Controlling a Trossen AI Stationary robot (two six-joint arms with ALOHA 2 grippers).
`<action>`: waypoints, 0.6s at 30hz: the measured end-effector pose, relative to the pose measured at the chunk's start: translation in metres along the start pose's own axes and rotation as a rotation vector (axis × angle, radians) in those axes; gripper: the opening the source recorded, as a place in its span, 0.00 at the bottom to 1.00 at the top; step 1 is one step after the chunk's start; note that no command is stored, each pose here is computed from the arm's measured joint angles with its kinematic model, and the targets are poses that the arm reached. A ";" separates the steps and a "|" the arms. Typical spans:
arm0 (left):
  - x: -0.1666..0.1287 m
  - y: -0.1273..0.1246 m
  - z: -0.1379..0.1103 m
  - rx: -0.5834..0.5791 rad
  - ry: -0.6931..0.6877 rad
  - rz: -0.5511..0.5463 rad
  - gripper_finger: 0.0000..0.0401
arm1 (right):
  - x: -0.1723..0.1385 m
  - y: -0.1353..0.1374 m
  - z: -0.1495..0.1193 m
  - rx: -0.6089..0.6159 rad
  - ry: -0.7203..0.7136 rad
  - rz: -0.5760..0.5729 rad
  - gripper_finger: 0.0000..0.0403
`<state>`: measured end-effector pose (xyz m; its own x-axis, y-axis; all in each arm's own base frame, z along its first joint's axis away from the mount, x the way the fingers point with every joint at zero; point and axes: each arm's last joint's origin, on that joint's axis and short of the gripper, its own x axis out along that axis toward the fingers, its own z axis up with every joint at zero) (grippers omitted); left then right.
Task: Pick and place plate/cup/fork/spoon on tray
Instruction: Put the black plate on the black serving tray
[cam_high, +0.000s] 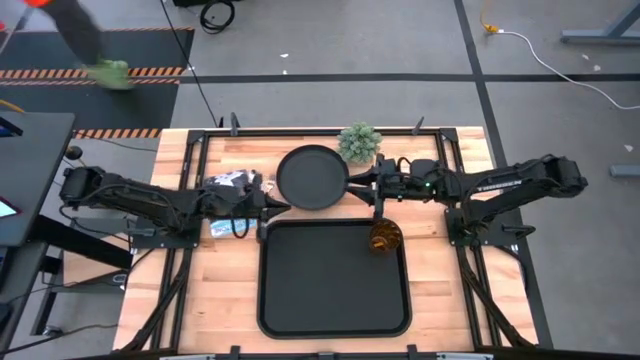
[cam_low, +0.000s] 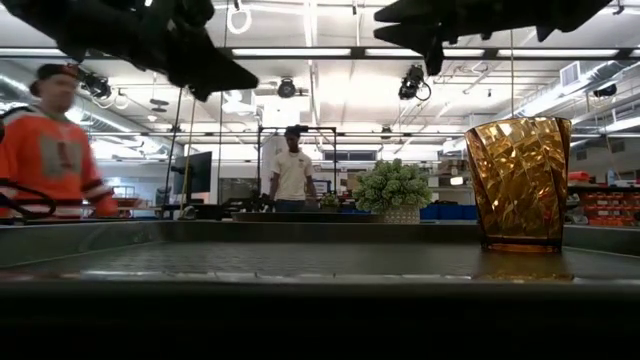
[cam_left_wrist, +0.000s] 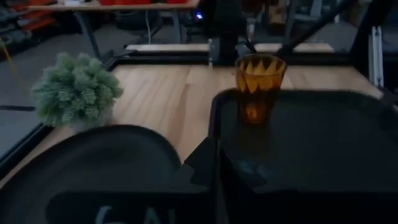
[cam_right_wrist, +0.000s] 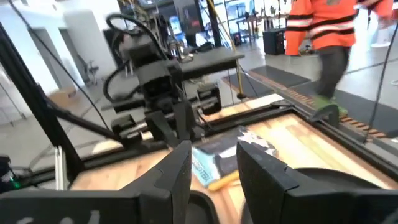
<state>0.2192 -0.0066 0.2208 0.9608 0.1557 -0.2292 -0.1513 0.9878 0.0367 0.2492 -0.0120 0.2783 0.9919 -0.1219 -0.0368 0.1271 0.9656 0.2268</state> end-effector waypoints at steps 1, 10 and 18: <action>-0.002 0.001 0.001 -0.012 -0.019 0.002 0.07 | 0.003 0.000 -0.002 0.012 0.009 -0.003 0.33; -0.016 0.004 -0.009 -0.099 -0.099 0.008 0.07 | 0.030 0.005 -0.008 0.009 0.087 -0.006 0.33; -0.021 0.006 -0.021 -0.142 -0.110 0.013 0.07 | 0.049 0.008 -0.005 -0.047 0.164 -0.022 0.33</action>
<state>0.1932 -0.0040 0.2060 0.9771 0.1749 -0.1215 -0.1874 0.9771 -0.1006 0.2986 -0.0089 0.2730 0.9738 -0.1077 -0.2002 0.1443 0.9734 0.1781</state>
